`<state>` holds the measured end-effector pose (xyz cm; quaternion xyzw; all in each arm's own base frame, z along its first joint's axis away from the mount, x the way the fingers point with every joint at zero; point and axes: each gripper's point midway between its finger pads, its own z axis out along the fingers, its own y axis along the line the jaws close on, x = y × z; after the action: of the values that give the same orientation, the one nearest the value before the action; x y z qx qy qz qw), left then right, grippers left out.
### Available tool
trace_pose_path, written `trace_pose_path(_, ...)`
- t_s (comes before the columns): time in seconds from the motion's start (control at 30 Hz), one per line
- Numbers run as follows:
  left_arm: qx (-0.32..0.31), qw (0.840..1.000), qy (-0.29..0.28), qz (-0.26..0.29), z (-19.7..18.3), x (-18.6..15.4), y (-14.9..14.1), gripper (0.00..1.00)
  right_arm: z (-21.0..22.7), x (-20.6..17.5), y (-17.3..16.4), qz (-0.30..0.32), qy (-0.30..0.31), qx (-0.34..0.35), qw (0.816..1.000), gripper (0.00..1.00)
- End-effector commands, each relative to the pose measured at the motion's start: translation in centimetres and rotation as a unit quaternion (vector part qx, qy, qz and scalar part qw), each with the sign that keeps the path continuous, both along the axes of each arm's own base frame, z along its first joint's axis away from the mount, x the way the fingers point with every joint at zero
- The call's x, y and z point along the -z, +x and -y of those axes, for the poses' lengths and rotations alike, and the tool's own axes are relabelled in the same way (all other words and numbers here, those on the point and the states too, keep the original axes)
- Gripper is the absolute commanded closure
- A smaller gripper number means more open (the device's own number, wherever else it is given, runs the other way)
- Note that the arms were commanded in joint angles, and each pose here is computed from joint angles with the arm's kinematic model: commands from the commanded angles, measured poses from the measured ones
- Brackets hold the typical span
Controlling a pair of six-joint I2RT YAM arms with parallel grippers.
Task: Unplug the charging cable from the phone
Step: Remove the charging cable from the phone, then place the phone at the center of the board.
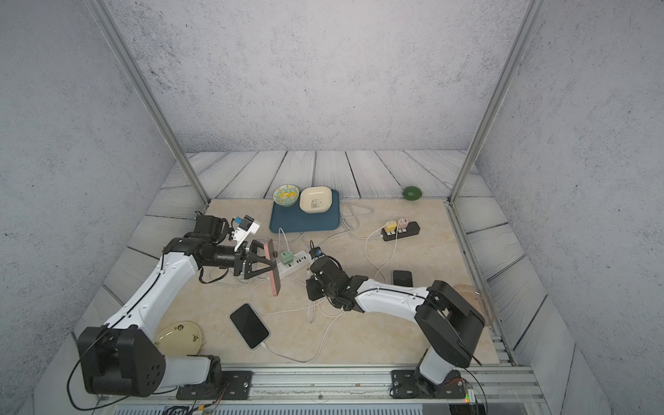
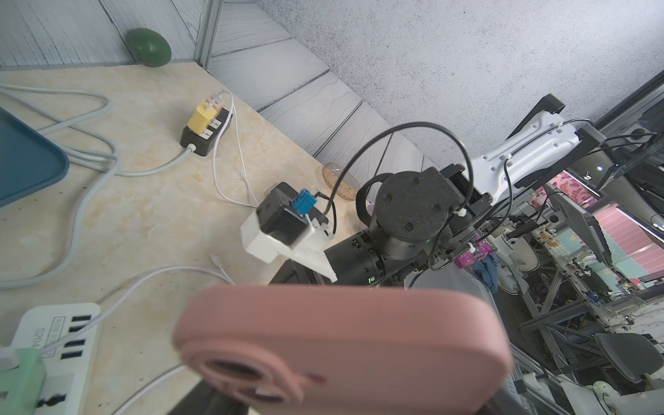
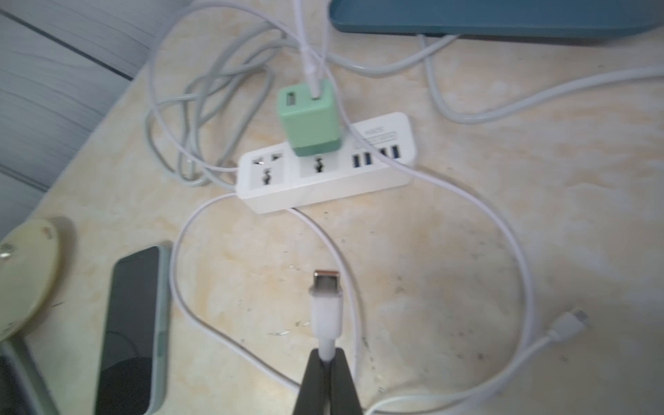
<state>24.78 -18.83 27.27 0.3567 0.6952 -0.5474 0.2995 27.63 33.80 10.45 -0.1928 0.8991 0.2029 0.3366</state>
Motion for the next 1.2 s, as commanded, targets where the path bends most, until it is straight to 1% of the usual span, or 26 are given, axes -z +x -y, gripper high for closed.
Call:
trace_pose_path(0.0, 0.008, 1.0, -0.021, 0.017, -0.1, -1.5, -0.4, 0.84, 5.0, 2.1, 1.4, 0.0, -0.115, 0.072, 0.991, 1.0)
trace_pose_path(0.13, 0.009, 1.0, -0.021, 0.019, -0.1, -1.5, -0.6, 0.85, 5.9, 3.2, 2.1, -0.03, -0.124, 0.085, 0.988, 0.99)
trace_pose_path(0.23, 0.01, 1.0, -0.021, 0.021, -0.2, -1.5, -0.6, 0.85, 5.9, 3.8, 2.1, -0.051, -0.121, 0.082, 0.988, 0.96)
trace_pose_path(0.33, 0.01, 1.0, -0.02, 0.022, -0.2, -1.5, -0.7, 0.85, 6.0, 3.5, 2.2, -0.051, -0.118, 0.082, 0.988, 0.91)
trace_pose_path(0.5, 0.013, 0.999, -0.021, 0.021, -0.1, -1.4, -0.8, 0.85, 6.5, 2.1, 2.5, -0.046, -0.102, 0.077, 0.991, 0.77)
trace_pose_path(0.7, 0.017, 0.999, -0.022, 0.024, -0.1, -1.4, -1.1, 0.85, 5.9, -0.4, 2.2, -0.038, -0.071, 0.037, 0.996, 0.53)
trace_pose_path(0.8, 0.02, 0.999, -0.024, 0.026, 0.0, -1.4, -1.3, 0.86, 4.6, -2.0, 1.4, -0.034, -0.035, -0.019, 0.999, 0.46)
trace_pose_path(0.9, 0.023, 0.999, -0.025, 0.028, 0.0, -1.5, -1.4, 0.86, 2.6, -3.7, -0.2, -0.035, 0.007, -0.095, 0.995, 0.37)
trace_pose_path(0.97, 0.023, 0.999, -0.023, 0.03, 0.1, -1.4, -1.4, 0.87, 1.5, -4.7, -1.2, -0.039, 0.032, -0.136, 0.989, 0.31)
trace_pose_path(1.07, 0.024, 0.999, -0.022, 0.03, 0.1, -1.3, -1.5, 0.86, -0.1, -6.5, -2.5, -0.042, 0.077, -0.185, 0.979, 0.26)
trace_pose_path(1.17, 0.026, 0.999, -0.022, 0.034, 0.1, -1.3, -1.6, 0.87, -1.6, -8.6, -4.0, -0.037, 0.132, -0.239, 0.961, 0.21)
